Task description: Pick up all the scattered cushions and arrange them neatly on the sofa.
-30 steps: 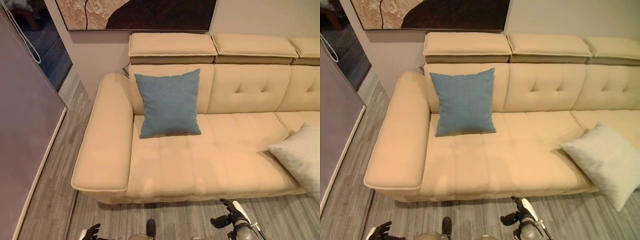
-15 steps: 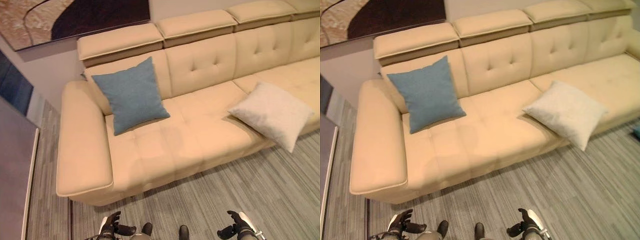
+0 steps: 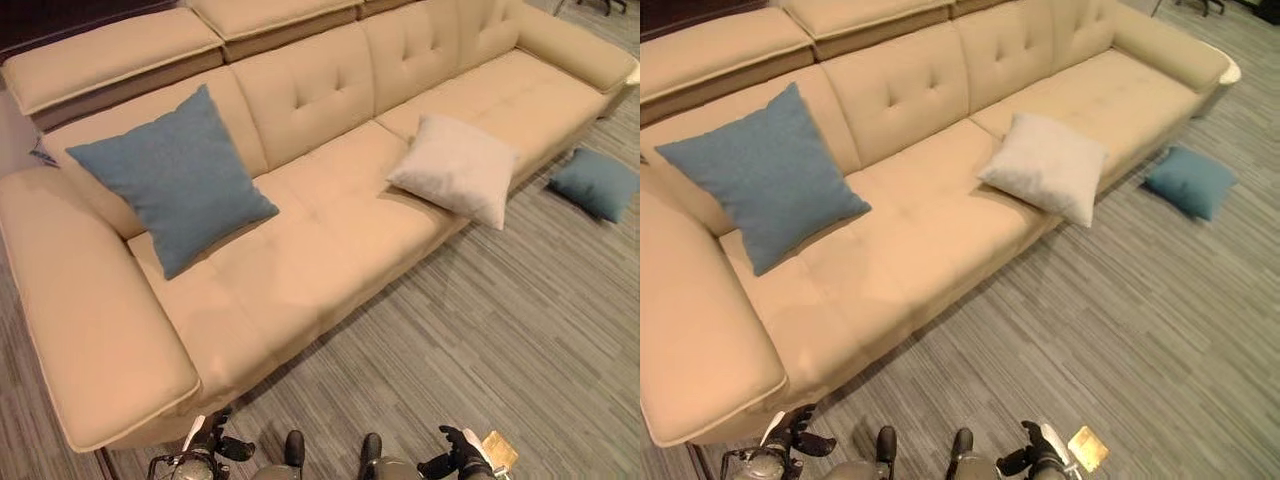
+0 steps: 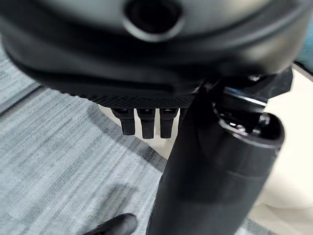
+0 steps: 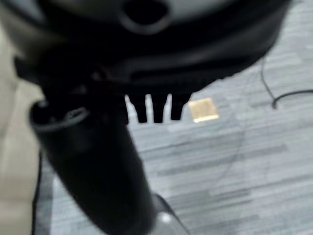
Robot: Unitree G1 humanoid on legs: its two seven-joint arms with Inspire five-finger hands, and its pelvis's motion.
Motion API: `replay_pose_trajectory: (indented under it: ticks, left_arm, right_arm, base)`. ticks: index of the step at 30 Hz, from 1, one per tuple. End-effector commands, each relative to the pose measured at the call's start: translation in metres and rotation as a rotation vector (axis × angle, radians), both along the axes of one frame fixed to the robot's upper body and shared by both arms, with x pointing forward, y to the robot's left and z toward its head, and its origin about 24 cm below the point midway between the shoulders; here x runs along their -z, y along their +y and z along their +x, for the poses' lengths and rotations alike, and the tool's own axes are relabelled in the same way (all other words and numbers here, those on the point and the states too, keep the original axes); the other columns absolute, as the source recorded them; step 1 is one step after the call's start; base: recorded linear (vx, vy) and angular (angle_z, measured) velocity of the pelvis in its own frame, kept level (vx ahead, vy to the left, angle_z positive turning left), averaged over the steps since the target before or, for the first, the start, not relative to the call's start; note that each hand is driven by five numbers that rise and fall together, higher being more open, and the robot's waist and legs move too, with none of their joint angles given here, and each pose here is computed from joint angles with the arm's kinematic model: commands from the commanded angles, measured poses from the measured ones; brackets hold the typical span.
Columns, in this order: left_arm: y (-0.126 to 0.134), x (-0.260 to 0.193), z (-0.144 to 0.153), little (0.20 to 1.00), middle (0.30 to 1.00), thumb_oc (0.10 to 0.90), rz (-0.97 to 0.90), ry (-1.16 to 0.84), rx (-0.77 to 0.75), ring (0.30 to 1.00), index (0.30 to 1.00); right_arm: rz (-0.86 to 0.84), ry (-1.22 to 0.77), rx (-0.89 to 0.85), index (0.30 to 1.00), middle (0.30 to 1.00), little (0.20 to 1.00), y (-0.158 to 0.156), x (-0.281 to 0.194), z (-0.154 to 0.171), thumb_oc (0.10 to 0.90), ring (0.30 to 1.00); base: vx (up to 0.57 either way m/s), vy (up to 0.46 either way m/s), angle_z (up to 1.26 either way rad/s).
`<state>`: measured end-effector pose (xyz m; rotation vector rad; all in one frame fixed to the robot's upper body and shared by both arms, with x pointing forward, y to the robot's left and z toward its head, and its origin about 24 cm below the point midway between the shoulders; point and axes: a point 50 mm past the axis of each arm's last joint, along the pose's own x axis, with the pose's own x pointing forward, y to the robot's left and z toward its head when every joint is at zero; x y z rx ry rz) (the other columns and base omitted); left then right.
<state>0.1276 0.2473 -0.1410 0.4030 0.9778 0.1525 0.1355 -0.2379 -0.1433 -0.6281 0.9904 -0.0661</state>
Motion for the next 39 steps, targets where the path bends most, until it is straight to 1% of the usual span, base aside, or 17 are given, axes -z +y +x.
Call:
replay_pose_trajectory:
  ticks: [1,3,4,8,12,15,19,23,26,27,28,30,35,37,39]
  left_arm:
    - [-0.005,0.000,0.005,0.900,0.900,0.800,-0.018,-0.034,-0.025,0.900,0.900]
    - [-0.008,0.001,0.003,0.900,0.900,0.800,-0.030,-0.031,-0.037,0.900,0.900]
    - [-0.012,0.002,0.005,0.900,0.900,0.800,-0.039,-0.031,-0.031,0.900,0.900]
    - [-0.016,0.001,0.009,0.900,0.900,0.800,-0.048,-0.045,-0.031,0.900,0.900]
    - [-0.021,0.001,0.010,0.900,0.900,0.800,-0.050,-0.046,-0.001,0.900,0.900]
    - [-0.026,0.003,0.010,0.900,0.900,0.800,-0.047,-0.027,0.042,0.900,0.900]
    - [-0.031,0.001,0.015,0.900,0.900,0.800,-0.053,-0.041,0.075,0.900,0.900]
    - [-0.028,0.002,0.012,0.900,0.900,0.800,-0.042,-0.026,0.098,0.900,0.900]
    - [-0.021,-0.001,0.014,0.900,0.900,0.800,-0.029,-0.039,0.096,0.900,0.900]
    - [-0.020,-0.003,0.015,0.900,0.900,0.800,-0.026,-0.047,0.097,0.900,0.900]
    - [-0.015,-0.005,0.018,0.900,0.900,0.800,-0.015,-0.061,0.089,0.900,0.900]
    - [-0.010,-0.007,0.019,0.900,0.900,0.800,-0.008,-0.069,0.062,0.900,0.900]
    - [-0.011,-0.006,0.021,0.900,0.900,0.800,-0.034,-0.079,0.026,0.900,0.900]
    - [-0.011,-0.004,0.017,0.900,0.900,0.800,-0.029,-0.061,0.027,0.900,0.900]
    - [-0.017,-0.001,0.014,0.900,0.900,0.800,-0.036,-0.048,0.032,0.900,0.900]
  right_arm:
    - [-0.056,-0.093,0.058,0.900,0.900,0.900,-0.023,-0.014,0.014,0.800,0.900]
    - [-0.061,-0.087,0.069,0.900,0.900,0.900,-0.026,-0.013,0.010,0.800,0.900]
    - [-0.073,-0.099,0.090,0.900,0.900,0.900,-0.031,-0.015,0.010,0.800,0.900]
    - [-0.087,-0.106,0.114,0.900,0.900,0.900,-0.035,-0.017,0.010,0.800,0.900]
    - [-0.104,-0.084,0.128,0.900,0.900,0.900,-0.039,-0.015,0.005,0.800,0.900]
    - [-0.103,-0.053,0.188,0.900,0.900,0.900,-0.043,-0.011,-0.007,0.800,0.900]
    - [-0.088,-0.050,0.219,0.900,0.900,0.900,-0.040,-0.010,-0.009,0.800,0.900]
    - [-0.075,-0.019,0.202,0.900,0.900,0.900,-0.034,-0.005,-0.015,0.800,0.900]
    - [-0.058,-0.008,0.164,0.900,0.900,0.900,-0.027,-0.003,-0.012,0.800,0.900]
    - [-0.054,-0.010,0.152,0.900,0.900,0.900,-0.025,-0.003,-0.010,0.800,0.900]
    - [-0.044,-0.028,0.120,0.900,0.900,0.900,-0.021,-0.006,0.001,0.800,0.900]
    - [-0.042,-0.046,0.099,0.900,0.900,0.900,-0.018,-0.008,0.008,0.800,0.900]
    - [-0.056,-0.059,0.083,0.900,0.900,0.900,-0.021,-0.012,0.017,0.800,0.900]
    - [-0.056,-0.042,0.081,0.900,0.900,0.900,-0.021,-0.010,0.014,0.800,0.900]
    - [-0.059,-0.043,0.085,0.900,0.900,0.900,-0.022,-0.009,0.009,0.800,0.900]
  base:
    - [0.11,-0.188,-0.29]
    - [0.10,-0.225,-0.14]
    - [0.07,-0.199,-0.25]
    - [0.04,-0.096,-0.12]
    - [0.13,-0.040,-0.41]
    - [0.20,-0.008,-0.26]
    - [0.15,0.013,-0.54]
    - [0.21,0.074,-0.88]
    - [0.17,0.087,-0.66]
    - [0.18,0.125,-0.99]
    - [0.18,0.150,-0.62]
    - [0.24,0.090,-0.15]
    - [0.28,-0.085,0.04]
    - [0.26,-0.122,0.12]
    - [0.45,-0.296,0.54]
